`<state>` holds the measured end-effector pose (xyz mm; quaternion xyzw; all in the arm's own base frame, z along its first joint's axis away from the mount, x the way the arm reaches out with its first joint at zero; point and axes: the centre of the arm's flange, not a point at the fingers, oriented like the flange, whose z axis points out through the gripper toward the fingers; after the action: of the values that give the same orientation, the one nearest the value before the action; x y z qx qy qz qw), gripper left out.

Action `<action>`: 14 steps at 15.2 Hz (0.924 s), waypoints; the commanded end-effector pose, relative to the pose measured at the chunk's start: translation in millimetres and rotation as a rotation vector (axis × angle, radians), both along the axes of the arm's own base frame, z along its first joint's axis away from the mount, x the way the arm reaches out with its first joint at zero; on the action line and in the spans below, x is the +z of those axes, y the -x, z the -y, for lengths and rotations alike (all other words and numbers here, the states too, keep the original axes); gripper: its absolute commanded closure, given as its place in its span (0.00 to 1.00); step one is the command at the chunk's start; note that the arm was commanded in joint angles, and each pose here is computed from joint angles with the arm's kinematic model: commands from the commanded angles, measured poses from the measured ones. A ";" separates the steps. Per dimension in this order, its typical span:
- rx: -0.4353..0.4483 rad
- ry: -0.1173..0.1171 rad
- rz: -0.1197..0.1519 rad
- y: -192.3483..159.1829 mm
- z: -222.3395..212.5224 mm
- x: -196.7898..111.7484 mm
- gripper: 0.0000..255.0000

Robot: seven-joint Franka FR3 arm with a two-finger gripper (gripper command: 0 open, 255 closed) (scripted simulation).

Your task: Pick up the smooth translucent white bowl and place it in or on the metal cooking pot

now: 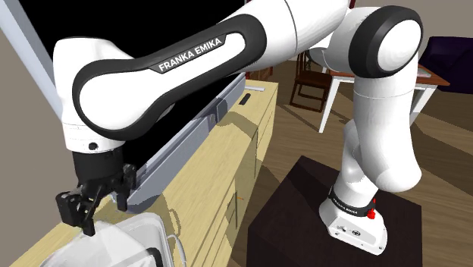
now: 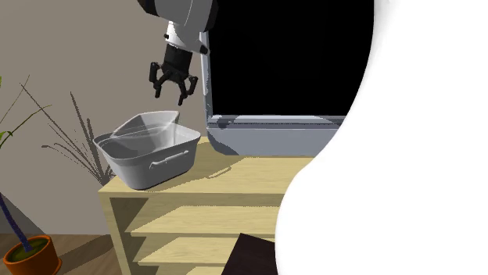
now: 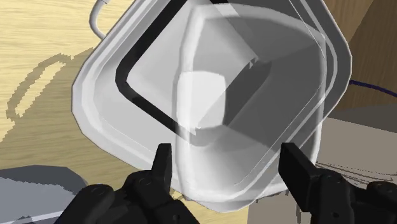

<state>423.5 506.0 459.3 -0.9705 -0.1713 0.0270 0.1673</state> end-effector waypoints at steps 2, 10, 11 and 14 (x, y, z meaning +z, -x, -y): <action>0.000 0.000 0.000 0.1 0.0 0.3 0.00; 0.000 0.000 0.000 -5.6 15.9 47.3 0.00; 0.000 0.000 0.000 -5.6 15.9 47.3 0.00; 0.000 0.000 0.000 -5.6 15.9 47.3 0.00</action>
<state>429.2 490.1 506.6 -0.9705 -0.1713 0.0268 0.1675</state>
